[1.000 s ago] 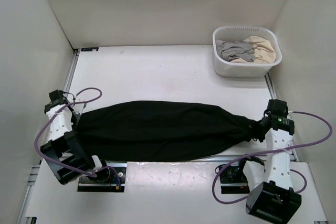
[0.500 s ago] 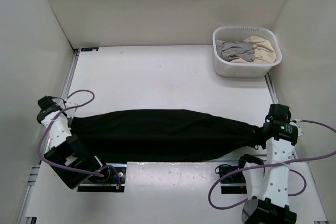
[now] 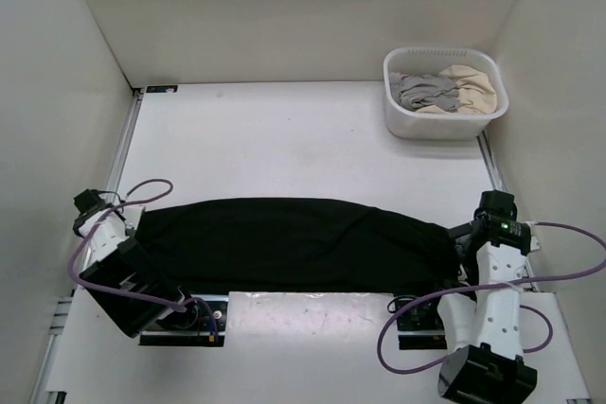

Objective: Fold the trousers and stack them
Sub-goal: Fold the trousers

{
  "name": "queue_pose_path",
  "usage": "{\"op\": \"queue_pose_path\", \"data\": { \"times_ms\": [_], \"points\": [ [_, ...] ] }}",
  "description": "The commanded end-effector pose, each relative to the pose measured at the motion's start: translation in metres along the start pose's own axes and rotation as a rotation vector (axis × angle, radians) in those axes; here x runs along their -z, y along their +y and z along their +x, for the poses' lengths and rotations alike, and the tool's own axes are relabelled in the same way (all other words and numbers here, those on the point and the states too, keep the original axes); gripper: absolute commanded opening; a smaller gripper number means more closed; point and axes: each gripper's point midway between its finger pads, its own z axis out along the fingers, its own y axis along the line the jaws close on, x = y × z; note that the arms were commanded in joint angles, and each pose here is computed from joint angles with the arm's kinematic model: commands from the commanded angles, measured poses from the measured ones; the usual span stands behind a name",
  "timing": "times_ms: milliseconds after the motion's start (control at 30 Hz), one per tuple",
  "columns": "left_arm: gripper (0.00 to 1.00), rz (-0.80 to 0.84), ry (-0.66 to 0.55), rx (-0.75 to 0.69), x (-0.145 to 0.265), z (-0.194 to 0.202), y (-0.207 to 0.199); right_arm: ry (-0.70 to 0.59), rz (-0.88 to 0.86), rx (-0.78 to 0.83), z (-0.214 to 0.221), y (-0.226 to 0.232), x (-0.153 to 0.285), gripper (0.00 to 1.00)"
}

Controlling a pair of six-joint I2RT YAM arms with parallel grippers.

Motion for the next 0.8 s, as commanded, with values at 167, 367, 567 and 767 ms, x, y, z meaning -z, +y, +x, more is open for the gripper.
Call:
{"op": "queue_pose_path", "data": {
  "times_ms": [167, 367, 567, 767],
  "points": [
    [0.54, -0.113, -0.189, 0.129, 0.051, -0.041, 0.068, -0.145, -0.32, 0.286, -0.037, 0.072, 0.045, 0.82],
    [0.55, -0.033, -0.179, 0.026, 0.046, -0.088, 0.044, 0.018, -0.202, 0.635, 0.014, 0.1, 0.016, 0.78],
    [0.55, 0.062, -0.099, -0.019, 0.017, -0.094, 0.004, 0.123, -0.075, 0.64, 0.052, 0.09, -0.014, 0.63],
    [0.47, 0.074, 0.032, -0.096, -0.029, -0.078, -0.026, 0.219, 0.047, 0.599, 0.066, 0.075, -0.047, 0.6]
  ]
}}
